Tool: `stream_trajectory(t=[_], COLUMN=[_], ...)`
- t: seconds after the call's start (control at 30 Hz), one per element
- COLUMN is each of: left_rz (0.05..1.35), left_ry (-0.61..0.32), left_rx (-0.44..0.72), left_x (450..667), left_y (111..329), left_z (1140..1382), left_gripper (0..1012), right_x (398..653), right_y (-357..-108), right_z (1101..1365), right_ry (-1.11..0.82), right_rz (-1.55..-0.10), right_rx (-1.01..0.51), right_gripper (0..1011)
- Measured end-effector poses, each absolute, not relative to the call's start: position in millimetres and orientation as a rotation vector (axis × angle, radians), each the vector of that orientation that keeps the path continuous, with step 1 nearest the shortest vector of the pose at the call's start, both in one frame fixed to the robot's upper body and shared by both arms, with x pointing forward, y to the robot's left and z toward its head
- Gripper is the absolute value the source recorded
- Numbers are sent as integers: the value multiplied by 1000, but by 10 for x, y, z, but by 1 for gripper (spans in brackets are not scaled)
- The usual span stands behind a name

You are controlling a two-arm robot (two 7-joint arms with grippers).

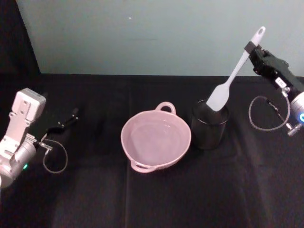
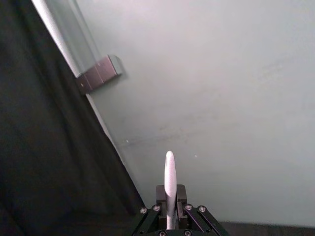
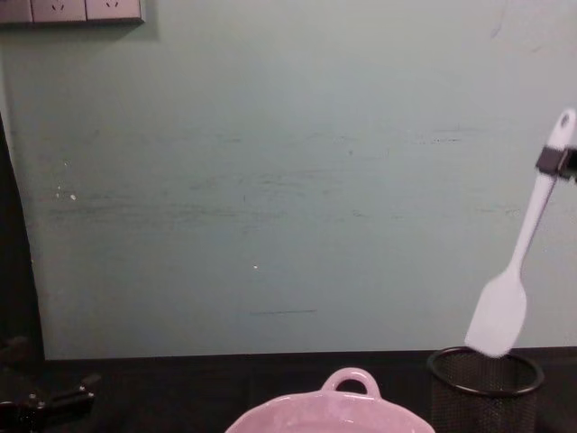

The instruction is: Use the one hand to pick up the spoon and stir the clear water in the bowl.

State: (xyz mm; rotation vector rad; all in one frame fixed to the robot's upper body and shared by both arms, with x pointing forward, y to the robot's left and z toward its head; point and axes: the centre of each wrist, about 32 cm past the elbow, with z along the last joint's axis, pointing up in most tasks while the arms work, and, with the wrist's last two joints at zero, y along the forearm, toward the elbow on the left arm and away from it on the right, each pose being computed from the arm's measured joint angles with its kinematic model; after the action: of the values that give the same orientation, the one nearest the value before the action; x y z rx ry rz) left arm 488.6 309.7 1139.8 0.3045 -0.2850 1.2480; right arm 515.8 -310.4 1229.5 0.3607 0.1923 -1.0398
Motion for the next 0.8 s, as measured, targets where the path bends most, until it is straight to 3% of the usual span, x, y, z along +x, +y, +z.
stream_trajectory(t=[0.8], left_rz=[1248], left_ry=[-285], left_rx=[304], left_x=[4886], left_y=[3097], left_z=[11398], left_gripper=[1011], right_x=[5248], right_y=[-3023], right_z=[11828], right_ry=[278], right_rz=[-1044], right_rx=[292], right_gripper=[119])
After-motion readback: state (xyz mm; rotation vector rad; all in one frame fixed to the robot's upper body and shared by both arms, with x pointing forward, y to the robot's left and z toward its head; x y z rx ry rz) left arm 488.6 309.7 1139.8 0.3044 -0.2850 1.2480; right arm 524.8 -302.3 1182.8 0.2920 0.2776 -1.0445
